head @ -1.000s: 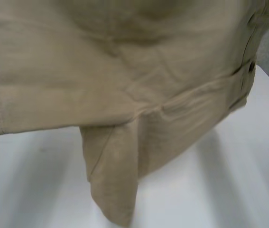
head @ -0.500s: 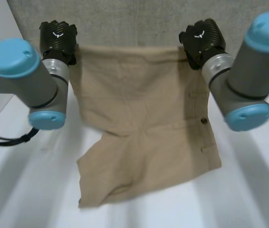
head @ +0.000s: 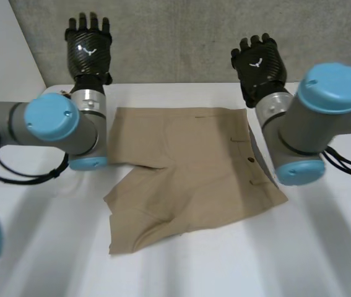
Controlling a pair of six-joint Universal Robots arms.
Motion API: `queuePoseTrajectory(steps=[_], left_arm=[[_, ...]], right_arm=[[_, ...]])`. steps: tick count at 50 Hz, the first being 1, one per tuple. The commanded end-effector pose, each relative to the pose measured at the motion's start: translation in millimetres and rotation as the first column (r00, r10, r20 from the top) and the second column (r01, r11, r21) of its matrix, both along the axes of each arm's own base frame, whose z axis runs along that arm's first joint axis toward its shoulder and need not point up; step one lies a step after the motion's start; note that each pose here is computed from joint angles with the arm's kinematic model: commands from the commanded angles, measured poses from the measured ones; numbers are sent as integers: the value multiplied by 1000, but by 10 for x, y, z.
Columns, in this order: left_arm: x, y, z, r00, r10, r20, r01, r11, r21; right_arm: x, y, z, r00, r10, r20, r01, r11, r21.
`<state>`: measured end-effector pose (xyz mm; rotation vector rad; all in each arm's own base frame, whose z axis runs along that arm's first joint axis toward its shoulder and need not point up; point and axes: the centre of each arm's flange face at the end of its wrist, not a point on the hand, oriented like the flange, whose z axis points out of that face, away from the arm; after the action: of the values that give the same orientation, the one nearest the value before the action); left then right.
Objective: Fold the shorts.
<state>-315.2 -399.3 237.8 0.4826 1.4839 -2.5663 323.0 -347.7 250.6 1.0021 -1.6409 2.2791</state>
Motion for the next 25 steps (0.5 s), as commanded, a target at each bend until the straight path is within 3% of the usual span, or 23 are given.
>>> queuePoseTrajectory(steps=[1,4,9,13,14,16,17,21,25], left_arm=[[317,605,186,998,34,43,-41,986,160],[403,981,197,998,-7,65,-11,965,263],[468,1586,99,992,-119,30,93,887,453],[550,1978,-20,981,-187,-52,181,787,590],[581,2101,-90,974,-206,-90,215,737,641],[589,2218,-161,966,-226,-129,251,683,685],[589,2327,-233,956,-244,-162,283,629,724],[571,2547,-403,941,-268,-206,322,523,789],[586,2634,-560,945,-261,-196,303,477,825]], right_arm=[[-446,320,-65,995,60,-75,-46,982,183],[-566,439,-136,991,100,-94,-71,961,268],[-888,651,-405,983,158,-94,-91,862,498],[-1034,740,-595,980,191,-64,-115,792,600],[-1058,756,-638,979,197,-54,-123,779,614],[-1124,760,-697,979,203,-30,-138,760,635],[-1141,763,-713,978,206,-23,-144,756,639],[-1179,776,-846,975,221,5,-171,738,653],[-1171,737,-1031,973,231,8,-182,745,641]])
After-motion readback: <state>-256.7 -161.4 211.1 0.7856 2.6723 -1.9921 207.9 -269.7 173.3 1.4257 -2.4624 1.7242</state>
